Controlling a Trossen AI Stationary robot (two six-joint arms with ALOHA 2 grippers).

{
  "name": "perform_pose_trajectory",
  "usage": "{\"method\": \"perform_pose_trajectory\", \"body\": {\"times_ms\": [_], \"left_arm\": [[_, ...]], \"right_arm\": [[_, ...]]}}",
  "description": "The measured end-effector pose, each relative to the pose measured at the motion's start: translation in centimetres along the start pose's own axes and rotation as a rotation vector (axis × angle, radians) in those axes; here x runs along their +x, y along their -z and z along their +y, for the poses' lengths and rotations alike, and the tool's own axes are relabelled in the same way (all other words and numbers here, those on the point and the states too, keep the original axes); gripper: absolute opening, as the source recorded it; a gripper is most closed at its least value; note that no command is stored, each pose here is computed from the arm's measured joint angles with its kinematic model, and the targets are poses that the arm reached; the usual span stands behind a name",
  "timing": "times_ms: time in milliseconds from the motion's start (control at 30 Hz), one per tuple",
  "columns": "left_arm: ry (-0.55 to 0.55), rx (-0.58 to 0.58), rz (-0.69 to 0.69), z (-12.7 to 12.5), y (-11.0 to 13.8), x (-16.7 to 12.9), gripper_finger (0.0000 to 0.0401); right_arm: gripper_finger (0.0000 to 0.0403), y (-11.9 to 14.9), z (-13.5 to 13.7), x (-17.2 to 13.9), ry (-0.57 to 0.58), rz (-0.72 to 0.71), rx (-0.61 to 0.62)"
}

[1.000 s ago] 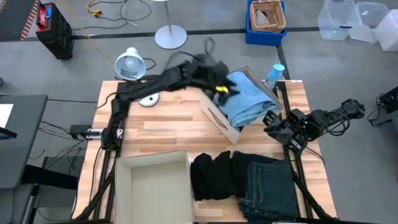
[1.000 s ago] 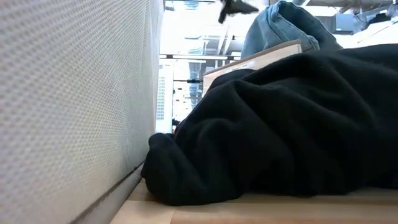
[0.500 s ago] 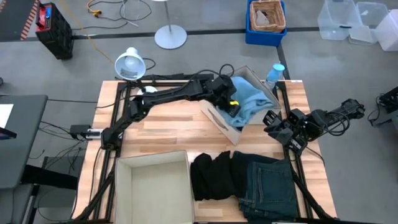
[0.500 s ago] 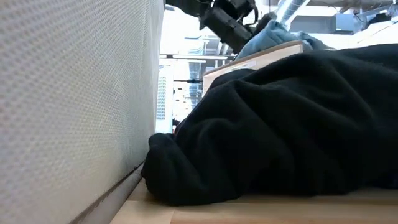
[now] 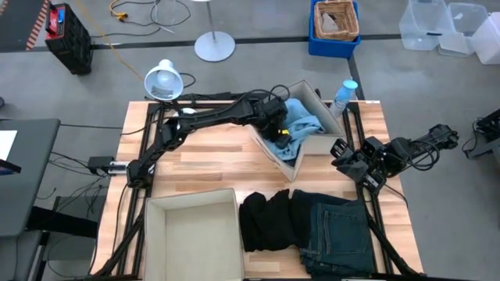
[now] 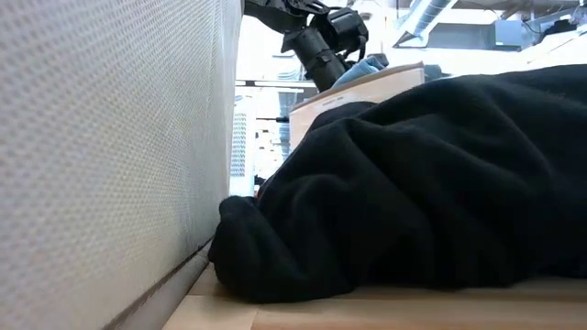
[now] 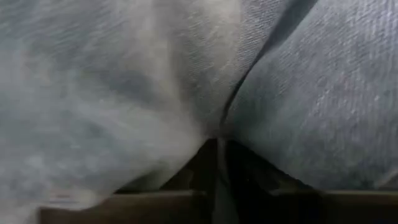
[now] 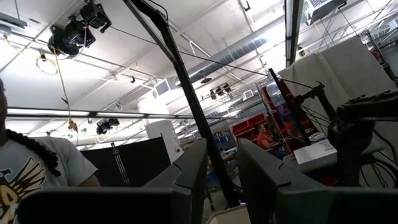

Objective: Sort clothes
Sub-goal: Put the light blue pants into the top laundry organizer

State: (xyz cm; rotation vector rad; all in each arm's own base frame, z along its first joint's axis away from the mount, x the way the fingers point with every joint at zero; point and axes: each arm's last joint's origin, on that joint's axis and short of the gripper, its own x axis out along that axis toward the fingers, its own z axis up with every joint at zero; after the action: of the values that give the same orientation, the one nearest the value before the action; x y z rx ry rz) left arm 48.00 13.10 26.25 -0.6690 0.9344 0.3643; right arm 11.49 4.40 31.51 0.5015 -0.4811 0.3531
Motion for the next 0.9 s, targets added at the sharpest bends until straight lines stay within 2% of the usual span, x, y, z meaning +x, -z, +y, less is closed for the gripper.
{"method": "perform_pose_trajectory", "body": {"times_ms": [233, 400, 533, 700, 800, 900], "left_arm": [[0.070, 0.059, -0.035, -1.0, -0.3, -0.1, 0.0167], [0.091, 0.138, -0.004, -1.7, 0.3, 0.0, 0.0225], [0.078, 0.170, 0.074, -1.7, 1.2, 0.7, 0.0230], [0.026, 0.217, 0.133, -1.5, 2.0, 0.8, 0.0198], [0.005, 0.225, 0.118, -1.5, 2.0, 0.5, 0.0196], [0.021, 0.235, 0.037, -2.0, 1.2, -1.1, 0.0213]], "right_arm": [[0.0109, 0.0, 0.0, 0.0, 0.000, 0.000, 0.000], [0.0109, 0.0, 0.0, 0.0, 0.000, 0.000, -0.002], [0.0109, 0.0, 0.0, 0.0, 0.000, 0.000, -0.002], [0.0109, 0.0, 0.0, 0.0, 0.000, -0.001, -0.002], [0.0109, 0.0, 0.0, 0.0, 0.000, -0.001, 0.001], [0.0109, 0.0, 0.0, 0.0, 0.000, -0.001, 0.015]]}}
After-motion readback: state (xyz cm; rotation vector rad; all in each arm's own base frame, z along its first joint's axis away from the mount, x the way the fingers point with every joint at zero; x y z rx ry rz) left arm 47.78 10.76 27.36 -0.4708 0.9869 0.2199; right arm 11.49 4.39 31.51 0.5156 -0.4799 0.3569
